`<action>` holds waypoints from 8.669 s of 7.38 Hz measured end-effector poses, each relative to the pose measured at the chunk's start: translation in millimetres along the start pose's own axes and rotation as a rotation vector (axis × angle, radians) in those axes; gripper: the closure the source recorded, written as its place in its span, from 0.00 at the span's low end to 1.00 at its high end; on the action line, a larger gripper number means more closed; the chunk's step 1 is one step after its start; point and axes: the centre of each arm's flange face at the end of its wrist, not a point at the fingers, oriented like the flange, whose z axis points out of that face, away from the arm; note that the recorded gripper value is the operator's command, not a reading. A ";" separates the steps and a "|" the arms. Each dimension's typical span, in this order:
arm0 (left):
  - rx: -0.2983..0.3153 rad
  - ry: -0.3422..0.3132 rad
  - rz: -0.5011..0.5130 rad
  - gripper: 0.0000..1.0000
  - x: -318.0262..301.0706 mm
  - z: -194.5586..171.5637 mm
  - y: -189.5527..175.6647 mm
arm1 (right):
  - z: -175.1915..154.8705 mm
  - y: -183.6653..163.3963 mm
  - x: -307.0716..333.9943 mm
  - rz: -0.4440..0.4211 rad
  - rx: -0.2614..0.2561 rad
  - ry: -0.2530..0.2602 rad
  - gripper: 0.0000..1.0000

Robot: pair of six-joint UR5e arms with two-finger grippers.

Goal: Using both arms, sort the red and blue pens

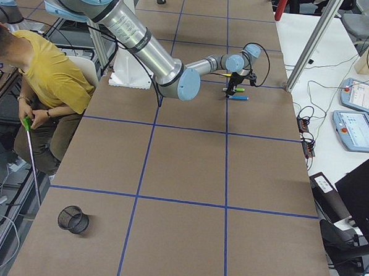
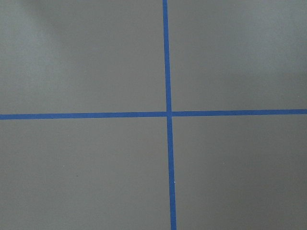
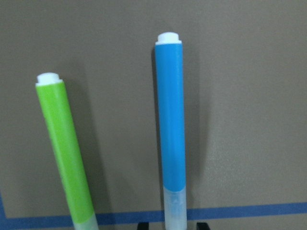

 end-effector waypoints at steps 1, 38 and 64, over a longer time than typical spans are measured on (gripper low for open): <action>0.000 0.000 0.000 0.00 0.1 -0.1 -0.1 | 1.6 -0.8 1.1 -0.007 0.003 0.005 0.62; -0.045 -0.001 -0.038 0.00 -15.3 18.9 6.9 | -130.5 337.7 431.2 -0.592 -0.182 0.508 1.00; -0.024 0.027 0.019 0.00 0.1 18.5 3.6 | 50.4 523.1 755.2 -0.553 -0.831 0.458 1.00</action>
